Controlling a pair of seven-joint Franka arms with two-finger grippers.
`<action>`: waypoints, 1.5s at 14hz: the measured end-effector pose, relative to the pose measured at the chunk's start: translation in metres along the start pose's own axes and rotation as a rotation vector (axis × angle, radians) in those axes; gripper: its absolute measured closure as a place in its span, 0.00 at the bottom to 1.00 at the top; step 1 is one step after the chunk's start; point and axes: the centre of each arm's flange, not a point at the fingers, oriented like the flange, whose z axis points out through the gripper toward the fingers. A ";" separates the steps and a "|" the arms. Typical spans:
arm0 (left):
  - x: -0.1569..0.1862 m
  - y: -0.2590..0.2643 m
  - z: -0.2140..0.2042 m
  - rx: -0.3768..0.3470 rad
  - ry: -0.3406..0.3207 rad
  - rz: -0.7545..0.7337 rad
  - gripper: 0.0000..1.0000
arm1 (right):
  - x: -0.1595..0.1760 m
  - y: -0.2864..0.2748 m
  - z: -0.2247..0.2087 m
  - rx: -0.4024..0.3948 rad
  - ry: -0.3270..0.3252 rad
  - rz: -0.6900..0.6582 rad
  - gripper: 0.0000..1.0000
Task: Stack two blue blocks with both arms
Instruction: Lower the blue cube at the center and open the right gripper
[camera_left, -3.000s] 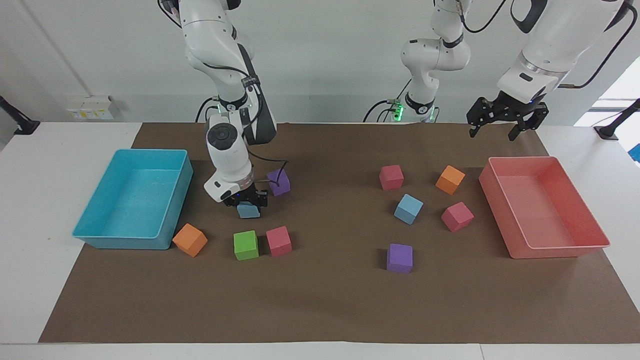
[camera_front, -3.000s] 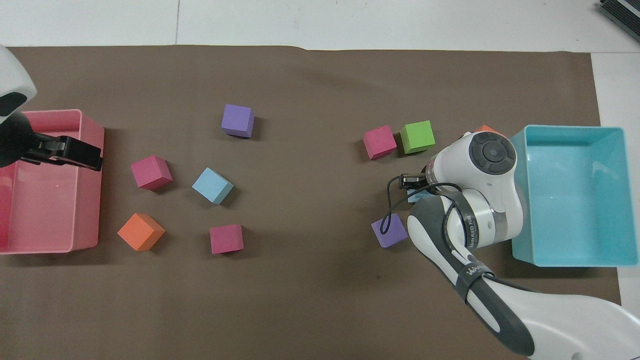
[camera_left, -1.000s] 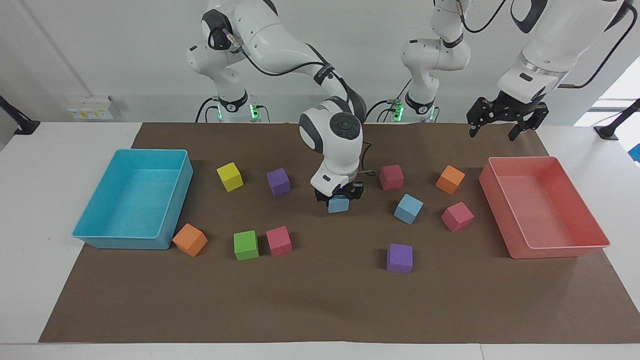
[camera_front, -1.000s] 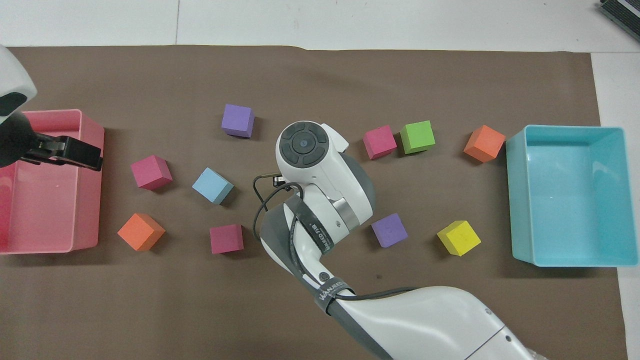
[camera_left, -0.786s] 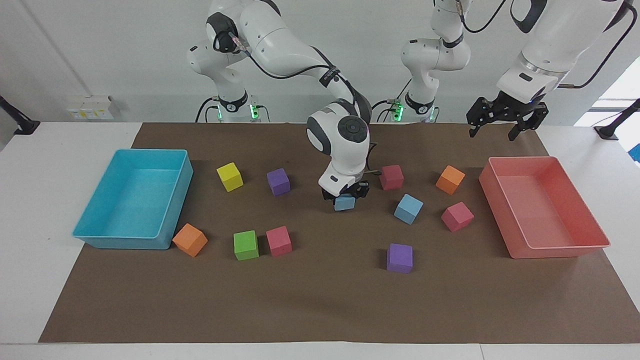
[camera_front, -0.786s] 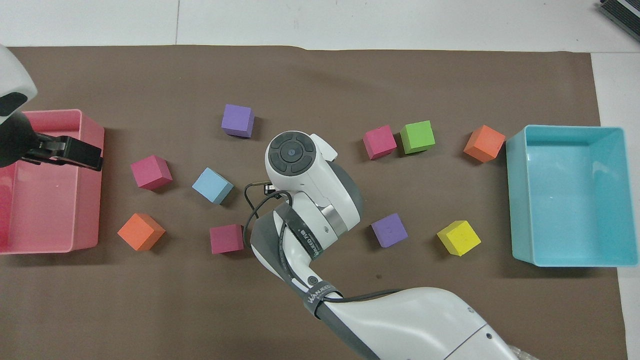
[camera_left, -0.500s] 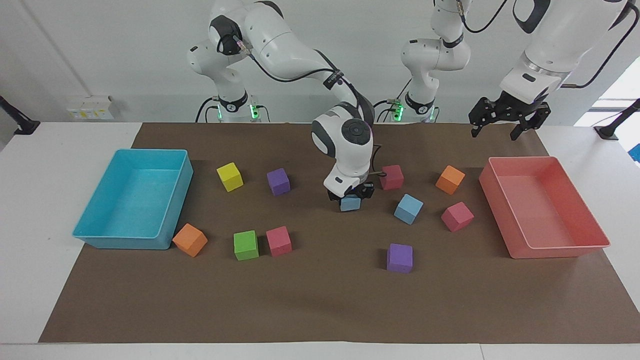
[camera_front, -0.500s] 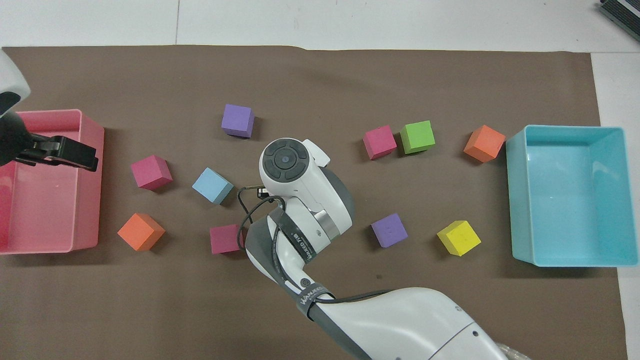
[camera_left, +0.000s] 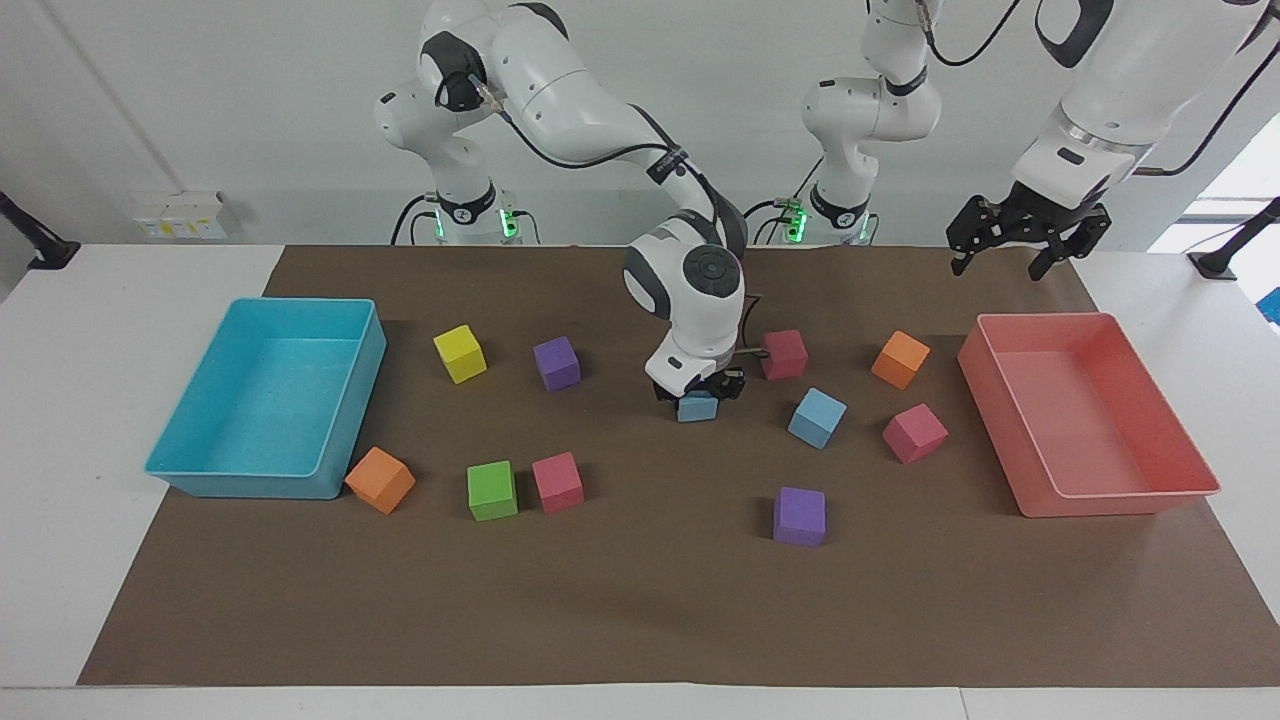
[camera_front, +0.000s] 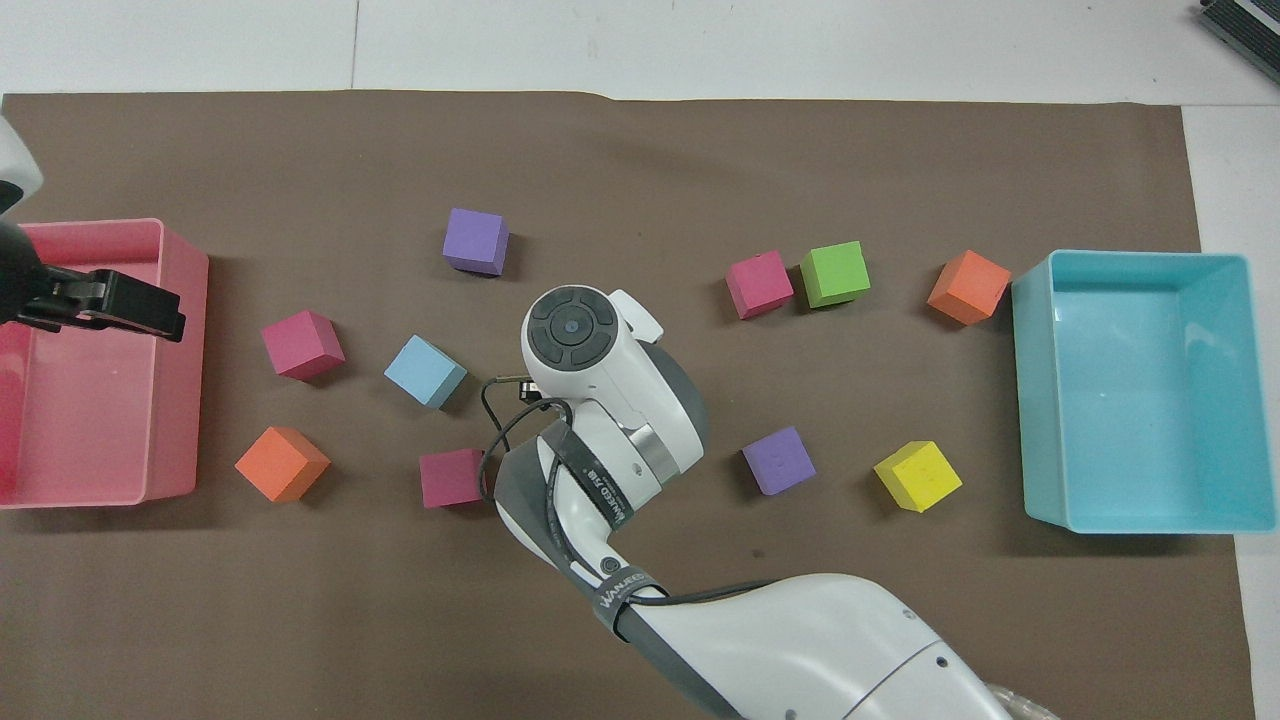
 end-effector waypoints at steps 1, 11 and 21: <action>0.000 0.000 0.000 0.000 0.000 0.000 0.00 | 0.000 0.000 0.000 0.000 0.000 0.002 0.38; -0.001 0.000 -0.001 0.000 0.002 0.000 0.00 | 0.000 0.003 0.004 -0.011 0.001 0.002 0.38; 0.000 0.000 -0.001 0.000 0.005 0.001 0.00 | 0.015 0.020 -0.033 0.015 0.052 0.029 0.00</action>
